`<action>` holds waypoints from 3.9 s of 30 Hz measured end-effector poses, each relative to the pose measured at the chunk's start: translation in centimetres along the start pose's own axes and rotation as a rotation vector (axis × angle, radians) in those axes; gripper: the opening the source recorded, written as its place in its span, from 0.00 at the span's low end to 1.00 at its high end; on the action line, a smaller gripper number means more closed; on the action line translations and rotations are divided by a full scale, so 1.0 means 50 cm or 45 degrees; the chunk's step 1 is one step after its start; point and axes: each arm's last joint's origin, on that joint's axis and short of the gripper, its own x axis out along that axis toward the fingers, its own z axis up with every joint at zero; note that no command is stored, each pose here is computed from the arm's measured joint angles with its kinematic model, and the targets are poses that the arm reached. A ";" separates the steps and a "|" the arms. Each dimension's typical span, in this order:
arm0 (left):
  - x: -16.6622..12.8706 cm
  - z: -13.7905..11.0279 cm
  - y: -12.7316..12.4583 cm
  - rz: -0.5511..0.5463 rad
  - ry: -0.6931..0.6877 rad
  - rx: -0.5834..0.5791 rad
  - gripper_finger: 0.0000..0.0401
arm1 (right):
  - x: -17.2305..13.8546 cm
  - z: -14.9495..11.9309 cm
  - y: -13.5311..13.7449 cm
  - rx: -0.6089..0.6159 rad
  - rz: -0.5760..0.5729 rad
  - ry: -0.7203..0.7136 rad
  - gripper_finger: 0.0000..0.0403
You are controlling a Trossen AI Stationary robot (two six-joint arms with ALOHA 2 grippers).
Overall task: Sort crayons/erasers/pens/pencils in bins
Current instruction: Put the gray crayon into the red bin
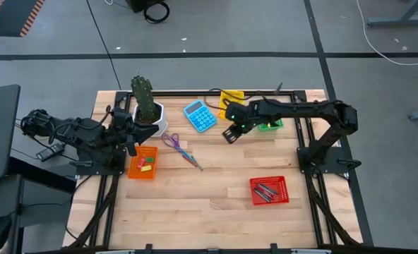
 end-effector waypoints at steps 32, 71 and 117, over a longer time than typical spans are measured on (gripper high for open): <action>-0.053 0.029 0.012 -0.268 0.074 0.025 0.13 | 0.175 0.010 0.399 -0.069 0.067 0.124 0.24; -0.054 0.022 0.008 -0.388 0.201 -0.049 0.07 | 0.291 -0.054 0.375 0.025 -0.105 0.259 0.16; -0.053 0.018 0.013 -0.347 0.190 0.109 0.04 | -0.087 -0.250 0.304 -0.028 -0.242 0.405 0.09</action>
